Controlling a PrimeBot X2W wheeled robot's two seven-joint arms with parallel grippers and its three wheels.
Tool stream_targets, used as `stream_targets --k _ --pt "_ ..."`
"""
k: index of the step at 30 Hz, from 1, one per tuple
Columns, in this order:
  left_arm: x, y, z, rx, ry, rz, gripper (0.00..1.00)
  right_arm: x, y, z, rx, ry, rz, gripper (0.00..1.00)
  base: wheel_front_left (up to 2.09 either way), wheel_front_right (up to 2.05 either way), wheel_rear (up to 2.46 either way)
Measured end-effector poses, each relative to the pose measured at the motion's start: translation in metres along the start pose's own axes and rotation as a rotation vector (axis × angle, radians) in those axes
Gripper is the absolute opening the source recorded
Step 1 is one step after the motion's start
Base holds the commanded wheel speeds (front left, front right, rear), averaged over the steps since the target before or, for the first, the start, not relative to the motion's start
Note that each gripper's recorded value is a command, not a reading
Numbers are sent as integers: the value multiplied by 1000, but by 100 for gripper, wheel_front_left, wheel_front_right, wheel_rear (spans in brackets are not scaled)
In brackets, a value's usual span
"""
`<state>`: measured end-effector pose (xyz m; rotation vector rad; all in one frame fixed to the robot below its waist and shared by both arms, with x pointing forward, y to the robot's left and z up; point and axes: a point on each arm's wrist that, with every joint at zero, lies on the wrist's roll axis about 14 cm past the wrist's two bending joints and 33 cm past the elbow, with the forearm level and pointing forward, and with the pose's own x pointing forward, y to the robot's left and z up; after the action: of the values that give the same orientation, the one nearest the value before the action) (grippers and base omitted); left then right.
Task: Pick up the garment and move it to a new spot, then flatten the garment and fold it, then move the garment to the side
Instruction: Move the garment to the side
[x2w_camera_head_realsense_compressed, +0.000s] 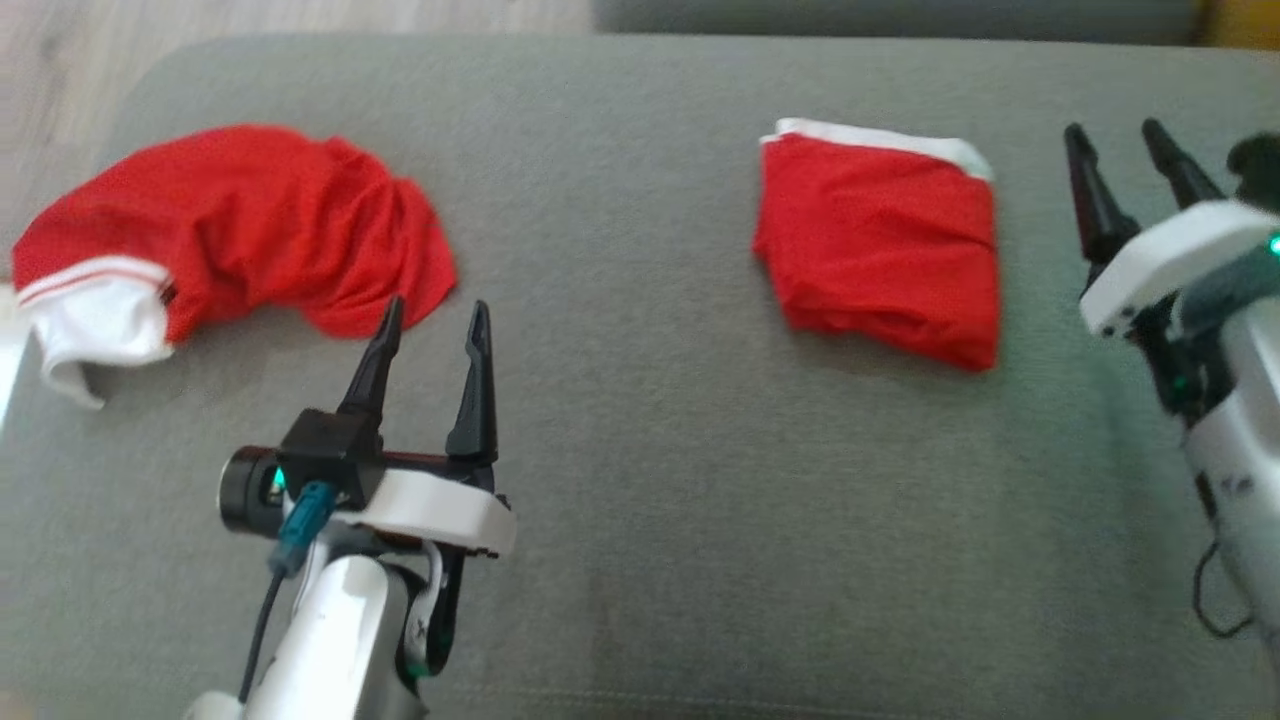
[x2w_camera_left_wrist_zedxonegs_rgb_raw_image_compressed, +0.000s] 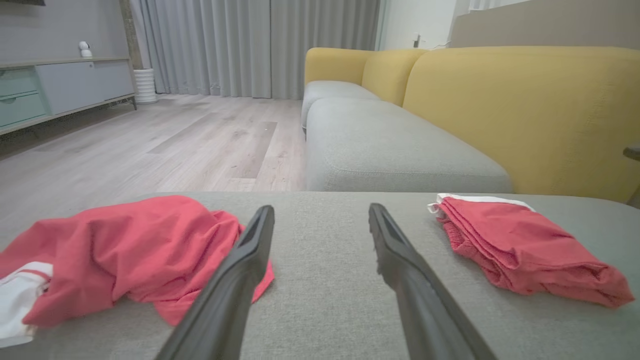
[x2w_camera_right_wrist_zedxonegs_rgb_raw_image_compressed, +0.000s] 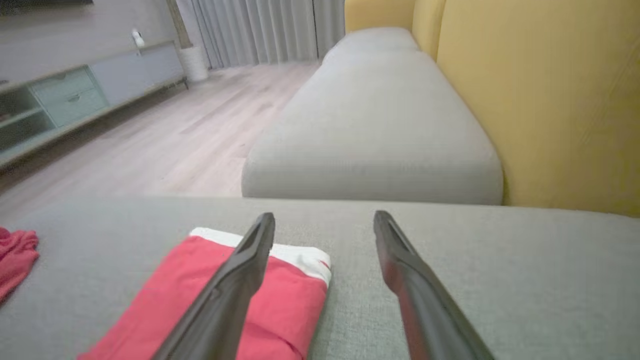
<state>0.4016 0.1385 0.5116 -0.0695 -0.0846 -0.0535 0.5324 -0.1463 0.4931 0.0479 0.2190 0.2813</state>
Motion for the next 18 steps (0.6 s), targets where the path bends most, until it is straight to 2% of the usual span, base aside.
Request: stream_targets --k 6,11,14,18 --pt "-4 23 -11 12 37 78 100 39 5 -52 69 288 -6 100 0 0 0" --pt "-8 36 -17 22 60 126 100 39 8 -117 119 622 -29 100 0 0 0" --pt "-10 44 -19 32 68 150 100 44 19 -124 176 708 -12 100 0 0 0" --pt "-11 47 -20 35 73 160 100 49 32 -122 221 738 18 100 0 0 0"
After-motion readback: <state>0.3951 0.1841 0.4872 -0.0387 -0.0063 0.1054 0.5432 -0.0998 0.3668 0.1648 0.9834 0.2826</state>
